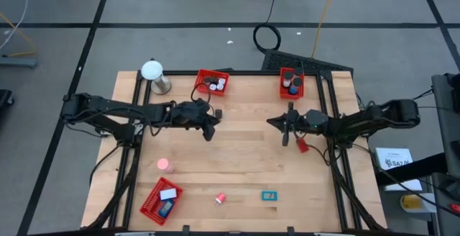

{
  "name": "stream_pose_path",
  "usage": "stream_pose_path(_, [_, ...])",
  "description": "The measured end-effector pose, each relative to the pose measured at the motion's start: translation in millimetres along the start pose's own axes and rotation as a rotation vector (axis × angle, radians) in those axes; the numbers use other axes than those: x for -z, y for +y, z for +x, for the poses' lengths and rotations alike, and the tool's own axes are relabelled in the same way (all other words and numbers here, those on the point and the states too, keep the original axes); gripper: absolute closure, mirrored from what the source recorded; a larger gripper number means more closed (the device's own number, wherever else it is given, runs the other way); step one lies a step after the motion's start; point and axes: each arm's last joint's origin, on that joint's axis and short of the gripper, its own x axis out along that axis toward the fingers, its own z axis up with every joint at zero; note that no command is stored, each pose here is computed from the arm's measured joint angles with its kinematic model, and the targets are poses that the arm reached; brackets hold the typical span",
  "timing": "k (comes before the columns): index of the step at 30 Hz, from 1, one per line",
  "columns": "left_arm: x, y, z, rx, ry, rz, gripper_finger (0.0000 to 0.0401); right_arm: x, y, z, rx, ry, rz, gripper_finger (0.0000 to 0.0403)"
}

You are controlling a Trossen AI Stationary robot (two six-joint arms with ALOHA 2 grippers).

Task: Pick & Place Office items
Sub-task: Put the black charger adapter into the top left red basket

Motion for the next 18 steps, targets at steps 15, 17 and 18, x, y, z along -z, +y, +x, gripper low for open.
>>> stream_pose_path(15, [5, 34, 0, -0.152, 0.166, -0.225, 0.0316, 7, 6, -2, 0.0, 0.073, 0.008, 0.0402])
stream_pose_path(17, [3, 38, 1, -0.162, 0.157, -0.243, 0.0287, 7, 6, -2, 0.001, 0.075, 0.008, 0.0402])
stream_pose_path(18, [2, 40, 1, -0.168, 0.153, -0.258, 0.027, 7, 6, -2, 0.001, 0.074, 0.006, 0.0402])
